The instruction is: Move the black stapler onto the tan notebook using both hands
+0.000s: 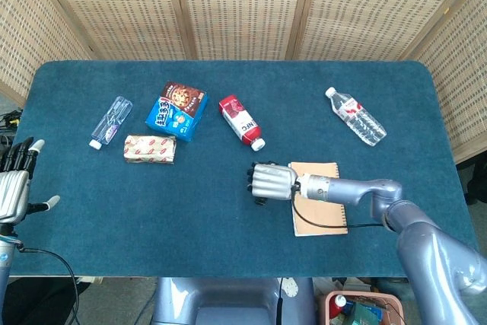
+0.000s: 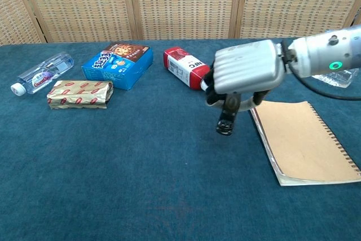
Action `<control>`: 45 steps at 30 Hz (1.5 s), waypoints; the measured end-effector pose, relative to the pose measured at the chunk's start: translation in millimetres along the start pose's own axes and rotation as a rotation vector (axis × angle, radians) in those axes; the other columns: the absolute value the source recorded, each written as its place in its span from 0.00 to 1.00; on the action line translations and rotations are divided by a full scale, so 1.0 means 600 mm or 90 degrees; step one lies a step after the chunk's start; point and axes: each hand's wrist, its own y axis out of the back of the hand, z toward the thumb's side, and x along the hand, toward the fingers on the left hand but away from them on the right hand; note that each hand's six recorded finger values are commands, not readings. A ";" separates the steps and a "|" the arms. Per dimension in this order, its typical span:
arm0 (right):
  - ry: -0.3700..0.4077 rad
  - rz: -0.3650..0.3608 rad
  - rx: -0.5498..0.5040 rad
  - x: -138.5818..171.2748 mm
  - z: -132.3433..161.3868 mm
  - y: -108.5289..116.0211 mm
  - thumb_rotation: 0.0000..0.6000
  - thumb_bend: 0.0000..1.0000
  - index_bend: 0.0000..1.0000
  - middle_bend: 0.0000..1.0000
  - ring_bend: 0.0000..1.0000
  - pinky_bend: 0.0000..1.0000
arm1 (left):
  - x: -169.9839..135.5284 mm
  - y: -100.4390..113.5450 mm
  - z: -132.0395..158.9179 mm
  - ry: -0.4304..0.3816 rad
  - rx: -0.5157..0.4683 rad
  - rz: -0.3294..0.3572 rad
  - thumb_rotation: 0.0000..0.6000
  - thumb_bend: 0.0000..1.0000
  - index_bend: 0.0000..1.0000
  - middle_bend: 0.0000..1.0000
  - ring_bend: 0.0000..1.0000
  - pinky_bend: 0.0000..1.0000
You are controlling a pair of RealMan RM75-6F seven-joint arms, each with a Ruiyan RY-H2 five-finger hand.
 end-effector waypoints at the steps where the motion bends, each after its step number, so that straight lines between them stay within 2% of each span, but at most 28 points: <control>1: -0.003 0.008 0.006 0.023 -0.004 -0.004 1.00 0.39 0.54 0.54 0.41 0.56 | -0.001 -0.001 0.001 -0.003 0.001 -0.001 1.00 0.00 0.00 0.00 0.00 0.00; 4: -0.007 0.039 0.015 0.091 -0.002 -0.021 1.00 0.39 0.54 0.54 0.41 0.56 | -0.004 -0.004 0.004 -0.008 0.001 -0.006 1.00 0.00 0.00 0.00 0.00 0.00; 7: 0.001 0.078 0.015 0.159 0.020 -0.045 1.00 0.39 0.54 0.54 0.41 0.56 | -0.006 -0.006 0.010 -0.017 0.005 -0.006 1.00 0.00 0.00 0.00 0.00 0.00; 13: 0.022 0.091 0.005 0.226 0.071 -0.066 1.00 0.39 0.54 0.54 0.41 0.56 | -0.009 -0.012 0.022 -0.030 0.010 -0.011 1.00 0.00 0.00 0.00 0.00 0.00; 18: 0.028 0.082 0.015 0.236 0.079 -0.074 1.00 0.39 0.54 0.54 0.41 0.56 | -0.009 -0.016 0.029 -0.034 0.013 -0.014 1.00 0.00 0.00 0.00 0.00 0.00; 27: 0.041 0.063 0.039 0.209 0.074 -0.079 1.00 0.39 0.55 0.54 0.41 0.55 | -0.006 -0.020 0.025 -0.027 0.014 -0.018 1.00 0.00 0.00 0.00 0.00 0.00; 29: 0.045 0.064 0.048 0.202 0.073 -0.083 1.00 0.35 0.54 0.54 0.41 0.52 | -0.005 -0.020 0.023 -0.024 0.014 -0.019 1.00 0.00 0.00 0.00 0.00 0.00; 31: 0.051 0.064 0.057 0.193 0.074 -0.086 1.00 0.24 0.54 0.51 0.38 0.48 | -0.005 -0.021 0.021 -0.021 0.013 -0.020 1.00 0.00 0.00 0.00 0.00 0.00; 32: 0.053 0.062 0.061 0.190 0.074 -0.087 1.00 0.20 0.52 0.48 0.35 0.46 | -0.004 -0.020 0.020 -0.020 0.012 -0.020 1.00 0.00 0.00 0.00 0.00 0.00; 33: 0.057 0.060 0.066 0.185 0.074 -0.087 1.00 0.13 0.44 0.39 0.26 0.40 | -0.004 -0.020 0.019 -0.019 0.011 -0.020 1.00 0.00 0.00 0.00 0.00 0.00; 35: 0.061 0.052 0.076 0.180 0.074 -0.084 1.00 0.04 0.24 0.19 0.10 0.24 | -0.004 -0.020 0.018 -0.018 0.011 -0.020 1.00 0.00 0.00 0.00 0.00 0.00; 36: 0.063 0.048 0.083 0.178 0.074 -0.083 1.00 0.01 0.12 0.08 0.02 0.13 | -0.003 -0.020 0.017 -0.017 0.011 -0.021 1.00 0.00 0.00 0.00 0.00 0.00; 37: 0.063 0.047 0.092 0.177 0.072 -0.083 1.00 0.00 0.04 0.01 0.00 0.04 | -0.003 -0.020 0.016 -0.016 0.011 -0.022 1.00 0.00 0.00 0.00 0.00 0.00; 39: 0.056 0.056 0.104 0.177 0.068 -0.088 1.00 0.00 0.01 0.00 0.00 0.00 | -0.002 -0.021 0.015 -0.014 0.010 -0.024 1.00 0.00 0.00 0.00 0.00 0.00; 42: 0.035 0.080 0.123 0.179 0.059 -0.100 1.00 0.00 0.01 0.00 0.00 0.00 | -0.002 -0.021 0.015 -0.014 0.009 -0.025 1.00 0.00 0.00 0.00 0.00 0.00; 45: 0.013 0.079 0.129 0.187 0.053 -0.096 1.00 0.00 0.01 0.00 0.00 0.00 | -0.002 -0.021 0.015 -0.014 0.008 -0.026 1.00 0.00 0.00 0.00 0.00 0.00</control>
